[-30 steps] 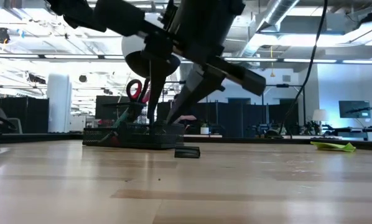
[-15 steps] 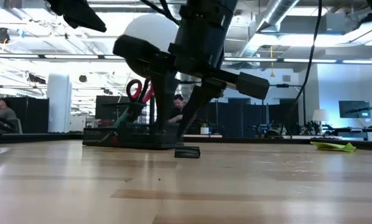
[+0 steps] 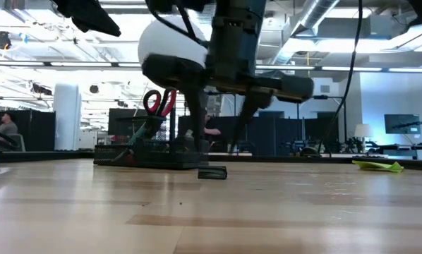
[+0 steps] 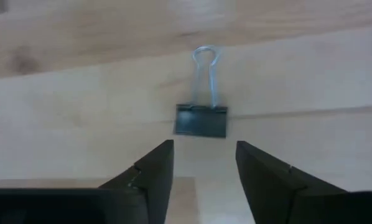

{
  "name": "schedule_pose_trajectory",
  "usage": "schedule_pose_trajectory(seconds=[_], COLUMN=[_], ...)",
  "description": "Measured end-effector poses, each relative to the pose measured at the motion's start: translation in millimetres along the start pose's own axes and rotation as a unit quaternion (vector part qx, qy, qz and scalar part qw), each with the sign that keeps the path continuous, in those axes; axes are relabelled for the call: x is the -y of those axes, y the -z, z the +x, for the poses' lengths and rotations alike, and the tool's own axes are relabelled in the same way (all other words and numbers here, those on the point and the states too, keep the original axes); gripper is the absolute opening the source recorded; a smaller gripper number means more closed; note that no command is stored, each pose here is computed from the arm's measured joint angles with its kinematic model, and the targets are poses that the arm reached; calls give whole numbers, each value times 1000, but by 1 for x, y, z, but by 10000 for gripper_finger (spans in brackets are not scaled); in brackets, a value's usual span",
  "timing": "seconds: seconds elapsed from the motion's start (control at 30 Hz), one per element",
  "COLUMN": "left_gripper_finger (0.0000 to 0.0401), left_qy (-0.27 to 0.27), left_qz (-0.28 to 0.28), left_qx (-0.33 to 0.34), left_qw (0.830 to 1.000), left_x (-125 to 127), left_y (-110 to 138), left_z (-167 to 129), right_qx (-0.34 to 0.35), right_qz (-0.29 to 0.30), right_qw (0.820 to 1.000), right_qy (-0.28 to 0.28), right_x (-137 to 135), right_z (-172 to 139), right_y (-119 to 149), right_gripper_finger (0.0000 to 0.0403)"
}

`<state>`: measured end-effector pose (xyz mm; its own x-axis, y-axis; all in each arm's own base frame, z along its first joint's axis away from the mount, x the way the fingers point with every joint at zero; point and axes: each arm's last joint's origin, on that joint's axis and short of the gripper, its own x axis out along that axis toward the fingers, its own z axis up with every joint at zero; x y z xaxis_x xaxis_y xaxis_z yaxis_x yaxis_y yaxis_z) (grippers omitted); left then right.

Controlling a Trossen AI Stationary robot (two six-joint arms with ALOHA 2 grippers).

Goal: Pick and place office supplies into organizer
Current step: Put the black binder clip into the black desk organizer

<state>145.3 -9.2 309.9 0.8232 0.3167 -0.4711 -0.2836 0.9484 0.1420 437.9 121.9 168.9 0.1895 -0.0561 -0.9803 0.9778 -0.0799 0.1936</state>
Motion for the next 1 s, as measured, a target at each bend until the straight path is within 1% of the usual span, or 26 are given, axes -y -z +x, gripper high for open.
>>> schedule_pose_trajectory(seconds=[0.03, 0.17, 0.4, 0.53, 0.6, 0.7, 0.77, 1.0], left_gripper_finger=[118, 118, 118, 118, 118, 118, 118, 118], left_qy=[0, 0, 0, 0, 0, 0, 0, 0], left_qz=[0, 0, 0, 0, 0, 0, 0, 0], left_qx=[0, 0, 0, 0, 0, 0, 0, 0], left_qw=[1000, 1000, 1000, 1000, 1000, 1000, 1000, 1000], left_x=[0, 0, 0, 0, 0, 0, 0, 0], left_y=[0, 0, 0, 0, 0, 0, 0, 0], left_z=[0, 0, 0, 0, 0, 0, 0, 0], right_qx=[3, -1, -2, -9, -11, -9, -9, -4], right_qz=[-6, -5, -25, -33, -32, 0, 11, 10], right_qw=[1000, 1000, 1000, 999, 999, 1000, 1000, 1000], right_qy=[7, -2, -1, 1, 2, 7, 8, 5], right_x=[2, 0, 0, 2, 2, 3, 2, 0], right_z=[0, -3, -3, -3, -3, -3, -3, -2], right_y=[-1, 0, 0, 3, 4, 3, 1, -4], right_gripper_finger=[170, 180, 157, 157, 161, 168, 174, 211])
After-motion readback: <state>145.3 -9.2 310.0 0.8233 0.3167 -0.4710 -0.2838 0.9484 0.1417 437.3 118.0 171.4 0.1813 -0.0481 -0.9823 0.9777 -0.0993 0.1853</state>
